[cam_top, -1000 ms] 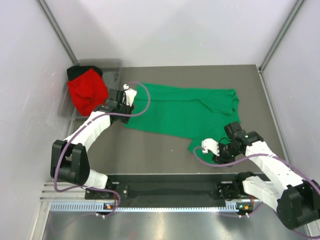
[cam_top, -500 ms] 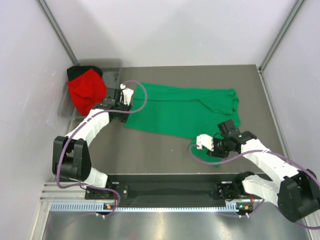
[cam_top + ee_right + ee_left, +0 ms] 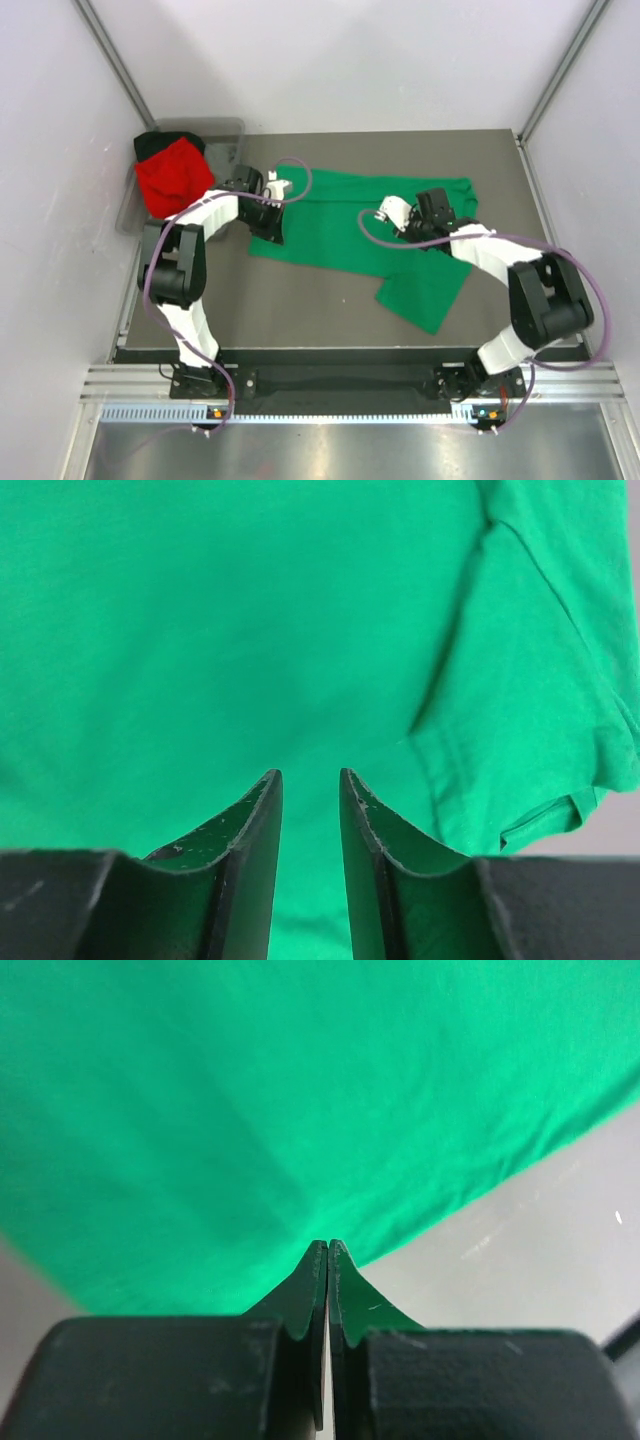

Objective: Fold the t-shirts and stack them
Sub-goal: Fold the tshirt

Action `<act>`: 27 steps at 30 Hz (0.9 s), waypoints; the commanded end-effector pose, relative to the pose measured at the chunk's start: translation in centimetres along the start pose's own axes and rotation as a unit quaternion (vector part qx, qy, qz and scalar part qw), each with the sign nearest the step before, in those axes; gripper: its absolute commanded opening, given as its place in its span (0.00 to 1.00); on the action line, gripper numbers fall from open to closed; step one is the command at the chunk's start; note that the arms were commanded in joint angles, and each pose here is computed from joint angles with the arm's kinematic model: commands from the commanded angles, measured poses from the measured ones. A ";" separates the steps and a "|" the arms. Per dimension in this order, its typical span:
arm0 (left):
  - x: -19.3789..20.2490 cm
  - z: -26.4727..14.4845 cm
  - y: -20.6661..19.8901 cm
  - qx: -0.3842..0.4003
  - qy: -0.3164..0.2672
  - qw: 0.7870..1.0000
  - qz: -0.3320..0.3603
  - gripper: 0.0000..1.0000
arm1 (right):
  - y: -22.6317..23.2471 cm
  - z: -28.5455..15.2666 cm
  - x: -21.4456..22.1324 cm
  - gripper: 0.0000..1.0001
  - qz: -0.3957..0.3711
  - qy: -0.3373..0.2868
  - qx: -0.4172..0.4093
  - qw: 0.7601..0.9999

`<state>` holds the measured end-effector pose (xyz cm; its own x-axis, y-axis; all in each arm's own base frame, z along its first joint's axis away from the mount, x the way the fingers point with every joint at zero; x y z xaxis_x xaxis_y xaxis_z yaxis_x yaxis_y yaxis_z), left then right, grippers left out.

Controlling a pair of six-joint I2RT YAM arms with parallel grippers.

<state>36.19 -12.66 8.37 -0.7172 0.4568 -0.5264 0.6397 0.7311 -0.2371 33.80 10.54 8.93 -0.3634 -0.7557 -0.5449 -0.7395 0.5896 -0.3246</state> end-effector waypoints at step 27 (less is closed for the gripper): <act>4.2 4.2 -0.3 0.056 0.042 0.997 -0.015 0.00 | -9.4 2.4 -1.9 0.31 0.139 -0.043 0.103 0.984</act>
<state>33.87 -13.56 4.62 -0.7645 0.4571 -0.4546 0.6302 0.6782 -0.3779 42.27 6.44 7.88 -0.5497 -0.5727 -0.6082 -0.5112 0.8064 -0.2973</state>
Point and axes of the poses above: each gripper's point midway between its finger pads, its own z axis out along the fingers, its own y axis along the line the jaws close on, x = y × z, the point moved 3 cm from there along -z, back along the fingers, and after that the axes turned 9 degrees about z, right-handed, at the moved point
